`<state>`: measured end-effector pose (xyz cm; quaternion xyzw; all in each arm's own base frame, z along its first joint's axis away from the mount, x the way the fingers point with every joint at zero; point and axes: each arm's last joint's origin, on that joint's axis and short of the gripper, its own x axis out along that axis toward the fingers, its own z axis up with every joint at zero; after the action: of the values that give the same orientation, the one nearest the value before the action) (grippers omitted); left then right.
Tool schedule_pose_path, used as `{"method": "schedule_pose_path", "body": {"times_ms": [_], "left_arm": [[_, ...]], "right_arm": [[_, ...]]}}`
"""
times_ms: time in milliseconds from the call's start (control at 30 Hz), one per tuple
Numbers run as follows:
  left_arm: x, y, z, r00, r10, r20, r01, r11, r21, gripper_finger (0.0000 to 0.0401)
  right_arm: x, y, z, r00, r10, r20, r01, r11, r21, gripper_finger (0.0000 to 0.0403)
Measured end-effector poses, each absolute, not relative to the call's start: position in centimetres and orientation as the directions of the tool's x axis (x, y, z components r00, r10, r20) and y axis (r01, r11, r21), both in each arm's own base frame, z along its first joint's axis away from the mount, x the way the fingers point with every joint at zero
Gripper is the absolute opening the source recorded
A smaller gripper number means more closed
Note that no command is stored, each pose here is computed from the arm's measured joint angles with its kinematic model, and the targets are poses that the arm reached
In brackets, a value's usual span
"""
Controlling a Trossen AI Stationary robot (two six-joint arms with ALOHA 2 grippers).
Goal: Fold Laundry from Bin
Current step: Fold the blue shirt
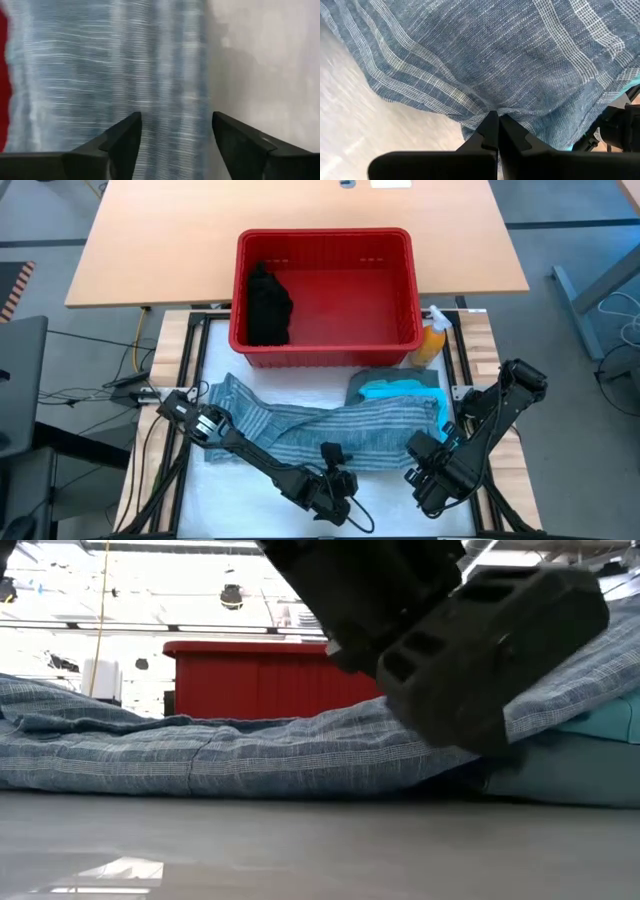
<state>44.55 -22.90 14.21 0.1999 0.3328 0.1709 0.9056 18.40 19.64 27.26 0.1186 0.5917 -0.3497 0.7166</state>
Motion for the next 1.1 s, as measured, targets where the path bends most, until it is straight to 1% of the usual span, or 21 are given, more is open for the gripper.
{"method": "schedule_pose_path", "body": {"times_ms": [67,167,233,333,367,467,667,833,900,1033,1100], "left_arm": [[44.5,-22.6,14.3,0.707,0.482,-0.517,-0.231,0.849,0.476,0.0215],[44.1,-22.3,14.6,0.672,0.564,-0.479,-0.281,0.793,0.54,0.0161],[44.3,-22.2,15.1,0.677,0.553,-0.485,-0.282,0.804,0.524,0.0115],[44.5,-22.0,15.4,0.678,0.507,-0.532,-0.244,0.838,0.489,0.0032],[44.5,-22.0,15.4,0.674,0.5,-0.544,-0.235,0.843,0.483,0.0017],[44.7,-22.0,16.2,0.67,0.506,-0.544,-0.234,0.839,0.492,0.0004],[44.6,-21.9,18.3,0.635,0.54,-0.553,-0.201,0.806,0.557,0.0],[44.2,-20.9,20.7,0.593,0.6,-0.536,-0.155,0.739,0.656,0.0],[43.9,-20.1,21.8,0.58,0.624,-0.524,-0.161,0.718,0.677,0.0],[43.4,-18.7,24.5,0.579,0.635,-0.511,-0.201,0.718,0.666,0.0],[43.2,-18.0,25.8,0.585,0.62,-0.523,-0.2,0.735,0.648,0.0]], "right_arm": [[18.4,19.6,27.3,0.055,-0.36,-0.931,0.643,0.727,-0.243,0.0023],[18.4,19.7,27.3,0.054,-0.359,-0.932,0.651,0.72,-0.24,0.0023],[18.4,19.7,27.3,0.052,-0.357,-0.933,0.652,0.719,-0.239,0.0023],[18.3,19.7,27.2,0.042,-0.35,-0.936,0.654,0.718,-0.239,0.0023],[18.3,19.7,27.2,0.038,-0.347,-0.937,0.654,0.718,-0.239,0.0023],[18.2,19.8,27.2,0.005,-0.321,-0.947,0.638,0.731,-0.244,0.0023],[17.7,20.0,27.5,-0.029,-0.274,-0.961,0.56,0.792,-0.243,0.0023],[17.5,19.4,28.2,-0.038,-0.236,-0.971,0.471,0.853,-0.225,0.0024],[17.5,19.2,28.5,-0.036,-0.222,-0.974,0.449,0.868,-0.214,0.0024],[17.1,18.7,29.2,-0.033,-0.184,-0.982,0.44,0.88,-0.18,0.0026],[16.9,18.5,29.5,-0.024,-0.174,-0.984,0.443,0.881,-0.166,0.0031]]}}
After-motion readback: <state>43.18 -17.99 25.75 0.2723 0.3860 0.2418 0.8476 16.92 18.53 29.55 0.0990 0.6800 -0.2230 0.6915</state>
